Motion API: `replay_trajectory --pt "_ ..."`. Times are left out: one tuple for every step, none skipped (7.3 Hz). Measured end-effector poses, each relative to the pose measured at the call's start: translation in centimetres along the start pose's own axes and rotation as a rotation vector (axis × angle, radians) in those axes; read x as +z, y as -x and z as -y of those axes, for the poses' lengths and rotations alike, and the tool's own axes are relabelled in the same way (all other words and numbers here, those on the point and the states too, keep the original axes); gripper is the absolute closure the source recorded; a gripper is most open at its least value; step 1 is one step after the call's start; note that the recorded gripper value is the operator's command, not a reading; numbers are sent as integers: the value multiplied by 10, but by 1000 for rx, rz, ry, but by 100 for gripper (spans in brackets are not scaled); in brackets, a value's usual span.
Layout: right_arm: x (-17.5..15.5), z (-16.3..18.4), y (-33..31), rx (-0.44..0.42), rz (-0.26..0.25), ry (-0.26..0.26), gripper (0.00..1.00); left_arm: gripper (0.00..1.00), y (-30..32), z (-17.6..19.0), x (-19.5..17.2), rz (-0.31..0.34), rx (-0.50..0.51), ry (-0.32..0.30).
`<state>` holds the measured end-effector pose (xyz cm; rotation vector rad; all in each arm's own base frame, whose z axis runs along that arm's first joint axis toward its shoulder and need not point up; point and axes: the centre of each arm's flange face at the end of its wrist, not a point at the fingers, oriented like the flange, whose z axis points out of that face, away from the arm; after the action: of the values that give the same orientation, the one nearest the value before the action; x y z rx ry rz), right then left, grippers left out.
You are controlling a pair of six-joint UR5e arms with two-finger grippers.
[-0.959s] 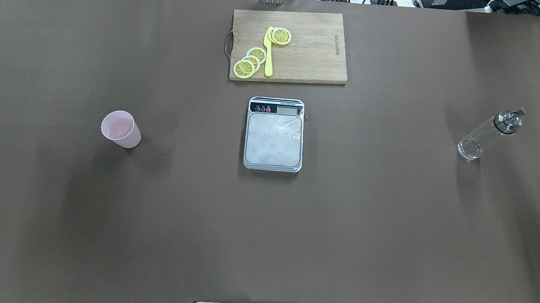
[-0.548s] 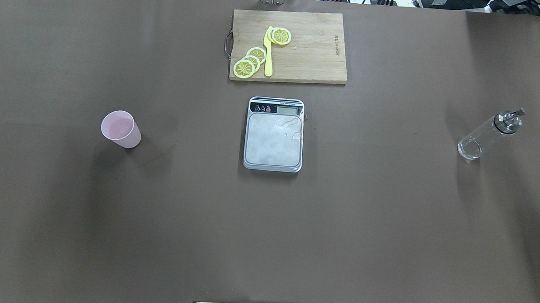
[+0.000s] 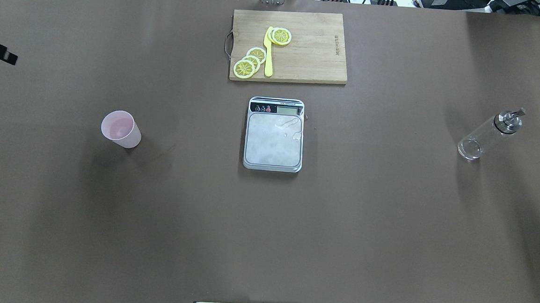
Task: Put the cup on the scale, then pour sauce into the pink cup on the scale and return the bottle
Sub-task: 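Reach the left gripper to the pink cup and grasp it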
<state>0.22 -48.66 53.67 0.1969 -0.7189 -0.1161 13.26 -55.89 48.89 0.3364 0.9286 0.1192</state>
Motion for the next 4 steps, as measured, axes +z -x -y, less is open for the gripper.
replay_trajectory --pt "1 0 1 2 0 2 0 6 -37 -8 20 5 -70 10" --pt "1 -1 1 3 1 3 0 6 -73 -17 38 9 -121 15" --pt "2 -1 1 3 1 3 0 8 -103 -28 55 20 -156 16" --pt "2 -1 1 4 1 5 0 12 -123 -36 69 32 -177 15"
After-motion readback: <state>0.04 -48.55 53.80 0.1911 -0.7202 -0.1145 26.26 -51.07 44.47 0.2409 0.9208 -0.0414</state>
